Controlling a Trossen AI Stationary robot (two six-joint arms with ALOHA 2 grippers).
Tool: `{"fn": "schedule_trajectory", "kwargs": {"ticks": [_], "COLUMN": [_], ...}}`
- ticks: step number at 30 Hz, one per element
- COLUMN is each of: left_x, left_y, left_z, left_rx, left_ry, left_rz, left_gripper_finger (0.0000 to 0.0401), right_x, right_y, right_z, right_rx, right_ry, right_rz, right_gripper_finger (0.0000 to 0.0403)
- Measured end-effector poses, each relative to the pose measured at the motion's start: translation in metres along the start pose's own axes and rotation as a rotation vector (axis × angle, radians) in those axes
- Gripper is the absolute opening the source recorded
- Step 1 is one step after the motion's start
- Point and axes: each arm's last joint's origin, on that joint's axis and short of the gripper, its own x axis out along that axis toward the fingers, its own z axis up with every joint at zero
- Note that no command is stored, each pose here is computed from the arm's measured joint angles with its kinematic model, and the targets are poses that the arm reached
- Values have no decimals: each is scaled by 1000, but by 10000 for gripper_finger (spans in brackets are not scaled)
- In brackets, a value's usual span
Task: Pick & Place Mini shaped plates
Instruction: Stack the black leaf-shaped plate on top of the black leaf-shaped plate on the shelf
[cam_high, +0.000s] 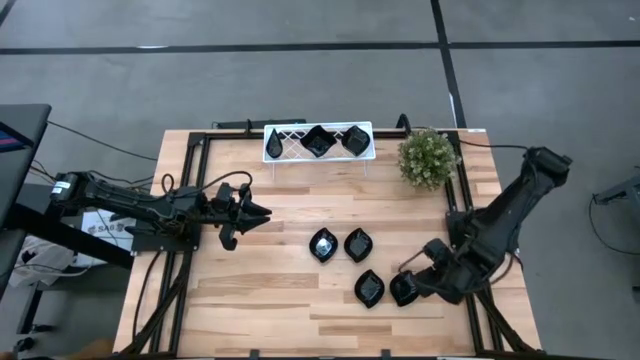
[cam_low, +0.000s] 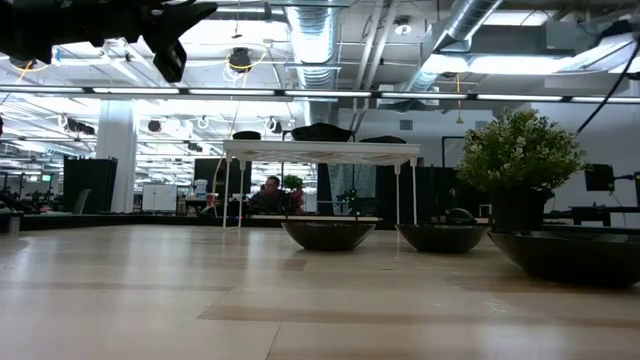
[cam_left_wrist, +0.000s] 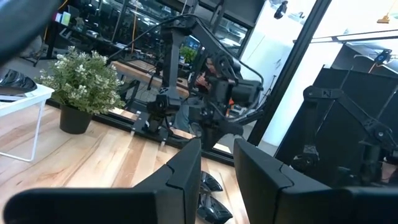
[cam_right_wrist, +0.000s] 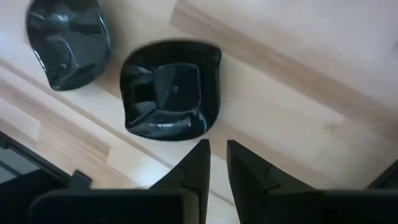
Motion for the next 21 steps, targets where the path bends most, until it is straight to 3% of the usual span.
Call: {"fn": "schedule_trajectory", "kwargs": {"ticks": [8,21], "left_x": [0,0], "left_y": [0,0], "left_z": [0,0], "left_rx": [35,56], "left_ry": [-2,-2], "left_rz": [-1,-1], "left_gripper_finger": [97,97], "right_x": [29,47], "right_y": [2,3], "right_z": [-11,-12], "right_rx": [31,16], "right_ry": [14,-65], "right_rz": [36,-38], "right_gripper_finger": [64,152]}}
